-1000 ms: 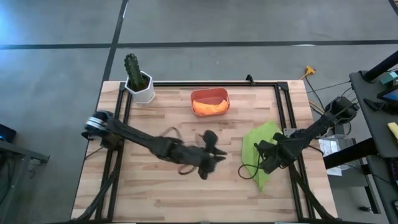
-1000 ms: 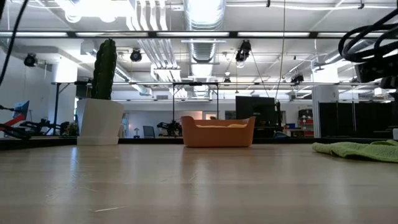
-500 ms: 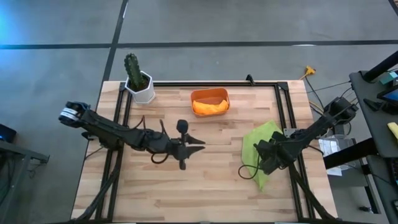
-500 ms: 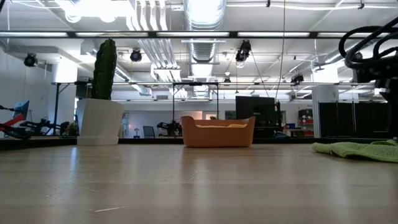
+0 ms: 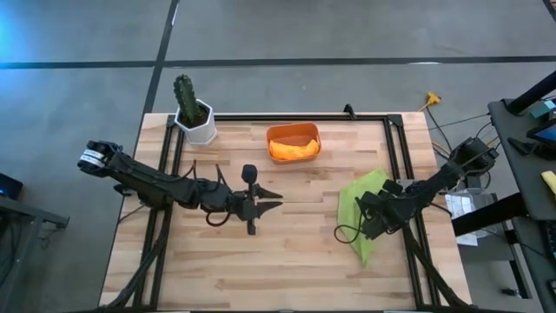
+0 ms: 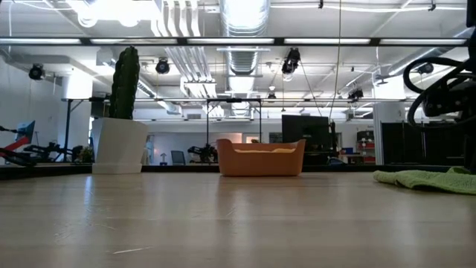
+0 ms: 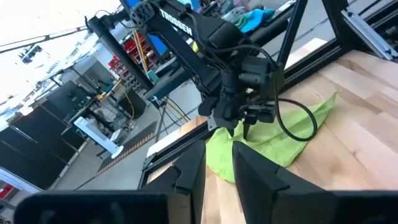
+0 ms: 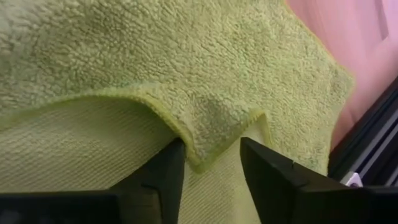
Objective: Roll microfiber towels into tight, uniform cylinder then place into a basket
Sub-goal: Fold the green microfiber cloth
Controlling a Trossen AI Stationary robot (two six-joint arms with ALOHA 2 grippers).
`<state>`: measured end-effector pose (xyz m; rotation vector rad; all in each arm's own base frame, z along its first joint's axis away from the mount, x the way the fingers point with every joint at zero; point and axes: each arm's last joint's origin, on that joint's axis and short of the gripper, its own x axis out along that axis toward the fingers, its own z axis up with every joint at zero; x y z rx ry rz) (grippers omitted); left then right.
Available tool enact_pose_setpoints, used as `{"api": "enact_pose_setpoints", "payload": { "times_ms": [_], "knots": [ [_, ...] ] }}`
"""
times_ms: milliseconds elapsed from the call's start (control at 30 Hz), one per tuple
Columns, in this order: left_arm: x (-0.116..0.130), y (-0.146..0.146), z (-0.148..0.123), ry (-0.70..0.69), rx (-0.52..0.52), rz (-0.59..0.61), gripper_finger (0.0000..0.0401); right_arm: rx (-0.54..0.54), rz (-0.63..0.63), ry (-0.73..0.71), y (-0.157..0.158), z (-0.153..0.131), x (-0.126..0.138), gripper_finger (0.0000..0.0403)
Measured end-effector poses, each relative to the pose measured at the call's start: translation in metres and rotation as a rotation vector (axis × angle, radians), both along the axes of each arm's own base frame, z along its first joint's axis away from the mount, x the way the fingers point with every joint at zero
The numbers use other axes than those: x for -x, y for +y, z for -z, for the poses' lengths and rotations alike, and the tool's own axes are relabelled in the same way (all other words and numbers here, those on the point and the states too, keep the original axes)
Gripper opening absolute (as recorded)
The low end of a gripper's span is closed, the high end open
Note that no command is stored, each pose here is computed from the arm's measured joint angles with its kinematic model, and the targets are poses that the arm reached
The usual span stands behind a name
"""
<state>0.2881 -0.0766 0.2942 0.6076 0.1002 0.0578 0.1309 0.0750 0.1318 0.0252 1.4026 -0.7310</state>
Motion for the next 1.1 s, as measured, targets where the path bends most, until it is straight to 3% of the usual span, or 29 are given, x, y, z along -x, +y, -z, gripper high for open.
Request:
{"api": "enact_pose_setpoints", "payload": {
  "times_ms": [733, 933, 1100],
  "knots": [
    [-0.002, 0.000, 0.005, 0.023, 0.019, -0.004, 0.0065, 0.041, -0.261, 0.082, 0.003, -0.010, -0.007, 0.0010],
    [-0.002, 0.001, 0.004, 0.005, 0.069, -0.056, 0.0065, 0.110, -0.266, 0.077, 0.008, -0.039, -0.017, 0.0009],
    [-0.003, 0.003, 0.006, 0.001, 0.085, -0.132, 0.0065, 0.144, -0.263, -0.019, 0.017, -0.078, -0.034, 0.0009]
  ]
}}
